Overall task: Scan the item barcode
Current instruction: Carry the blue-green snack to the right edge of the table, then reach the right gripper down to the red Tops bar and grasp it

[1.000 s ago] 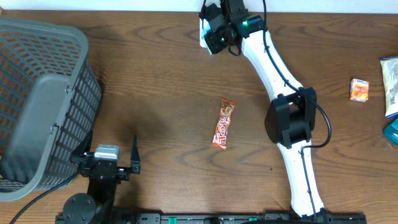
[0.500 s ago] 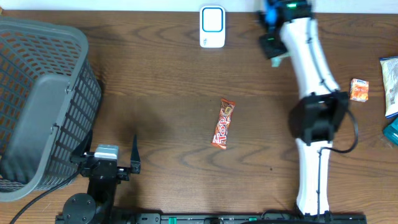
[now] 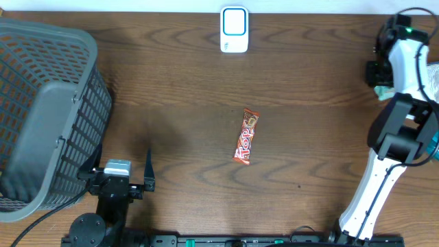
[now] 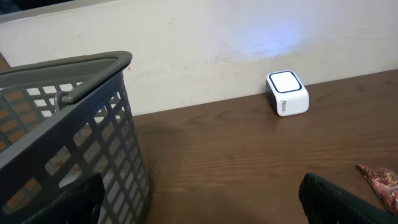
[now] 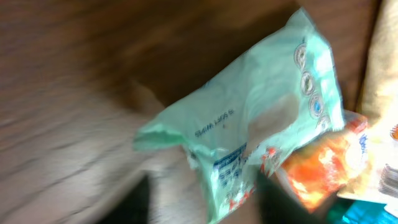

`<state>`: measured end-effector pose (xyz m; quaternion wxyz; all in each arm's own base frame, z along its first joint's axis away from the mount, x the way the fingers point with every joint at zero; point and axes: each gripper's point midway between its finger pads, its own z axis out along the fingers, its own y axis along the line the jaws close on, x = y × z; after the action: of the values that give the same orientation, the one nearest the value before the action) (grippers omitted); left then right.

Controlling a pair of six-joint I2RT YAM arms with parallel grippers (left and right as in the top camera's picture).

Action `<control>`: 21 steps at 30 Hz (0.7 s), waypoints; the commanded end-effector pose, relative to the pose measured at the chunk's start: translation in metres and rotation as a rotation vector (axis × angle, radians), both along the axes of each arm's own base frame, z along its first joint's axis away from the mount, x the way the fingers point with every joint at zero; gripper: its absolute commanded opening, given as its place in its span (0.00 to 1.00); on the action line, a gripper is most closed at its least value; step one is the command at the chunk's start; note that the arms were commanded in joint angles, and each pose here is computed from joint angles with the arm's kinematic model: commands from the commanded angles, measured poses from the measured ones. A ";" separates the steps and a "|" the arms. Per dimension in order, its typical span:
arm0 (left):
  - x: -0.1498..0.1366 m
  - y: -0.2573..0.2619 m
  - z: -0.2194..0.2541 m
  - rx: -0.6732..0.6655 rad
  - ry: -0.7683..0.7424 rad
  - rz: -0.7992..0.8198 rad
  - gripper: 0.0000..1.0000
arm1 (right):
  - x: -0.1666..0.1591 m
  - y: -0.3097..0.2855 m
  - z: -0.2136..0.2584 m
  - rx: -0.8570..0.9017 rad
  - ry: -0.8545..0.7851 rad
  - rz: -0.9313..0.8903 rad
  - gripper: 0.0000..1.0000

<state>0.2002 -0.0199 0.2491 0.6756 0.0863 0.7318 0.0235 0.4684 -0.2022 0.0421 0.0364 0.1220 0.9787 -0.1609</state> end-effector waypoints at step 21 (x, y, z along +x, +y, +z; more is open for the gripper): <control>-0.001 -0.001 0.002 -0.006 -0.007 -0.004 1.00 | -0.068 0.320 0.121 0.578 0.017 -0.274 0.97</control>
<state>0.2001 -0.0199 0.2490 0.6754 0.0864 0.7320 0.0235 0.4194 0.0698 0.1852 0.0418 0.2355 0.9669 0.0883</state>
